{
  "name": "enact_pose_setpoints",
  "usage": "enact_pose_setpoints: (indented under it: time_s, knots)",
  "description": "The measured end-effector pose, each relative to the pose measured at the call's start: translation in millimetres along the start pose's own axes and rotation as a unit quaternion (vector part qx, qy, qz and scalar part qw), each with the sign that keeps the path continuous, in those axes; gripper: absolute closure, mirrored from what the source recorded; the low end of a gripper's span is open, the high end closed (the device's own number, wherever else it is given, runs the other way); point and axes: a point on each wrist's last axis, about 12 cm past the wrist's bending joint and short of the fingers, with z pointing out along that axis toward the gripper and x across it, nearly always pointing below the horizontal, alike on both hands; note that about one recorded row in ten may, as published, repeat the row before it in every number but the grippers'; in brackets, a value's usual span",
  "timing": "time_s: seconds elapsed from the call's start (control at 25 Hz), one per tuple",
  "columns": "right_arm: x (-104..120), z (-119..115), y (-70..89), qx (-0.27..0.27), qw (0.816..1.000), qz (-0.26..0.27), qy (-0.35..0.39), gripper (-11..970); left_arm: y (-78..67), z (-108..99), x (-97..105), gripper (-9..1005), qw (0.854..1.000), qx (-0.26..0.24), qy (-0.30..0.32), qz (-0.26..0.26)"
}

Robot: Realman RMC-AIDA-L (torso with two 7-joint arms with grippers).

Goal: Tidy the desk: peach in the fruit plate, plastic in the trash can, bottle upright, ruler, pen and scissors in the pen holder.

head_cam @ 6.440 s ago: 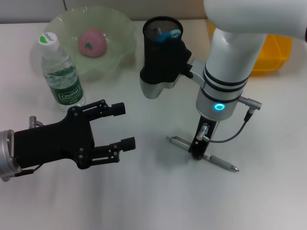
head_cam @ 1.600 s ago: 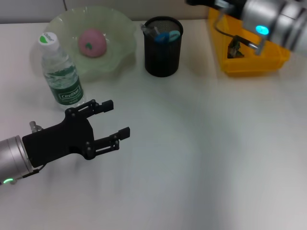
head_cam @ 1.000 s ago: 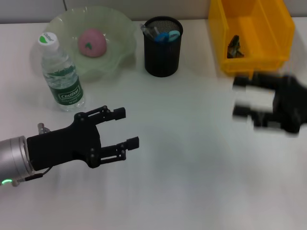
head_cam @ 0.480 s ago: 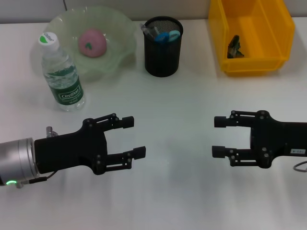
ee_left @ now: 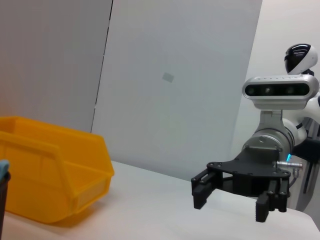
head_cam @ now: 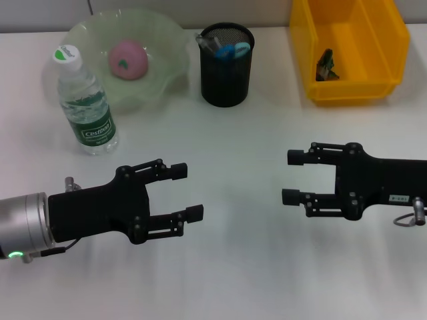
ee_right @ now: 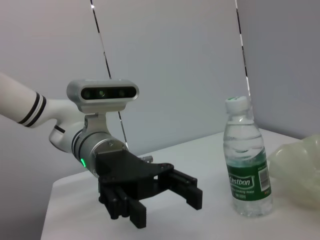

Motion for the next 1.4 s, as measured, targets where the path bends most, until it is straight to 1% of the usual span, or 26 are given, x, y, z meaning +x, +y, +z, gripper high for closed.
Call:
enact_pose_setpoints:
  time_s: [0.2, 0.6, 1.4]
  knots:
    - [-1.7, 4.7, -2.5, 0.005, 1.000, 0.003, -0.001, 233, -0.3, -0.5, 0.5, 208, 1.000, -0.001, 0.000, -0.001]
    - [-2.0, 5.2, -0.1, -0.001, 1.000, 0.006, -0.006, 233, -0.8, -1.5, 0.3, 209, 1.000, 0.001, -0.001, -0.004]
    - [0.3, 3.7, -1.4, 0.009, 1.000, 0.003, -0.002, 233, -1.5, -2.2, -1.8, 208, 1.000, 0.010, 0.000, -0.009]
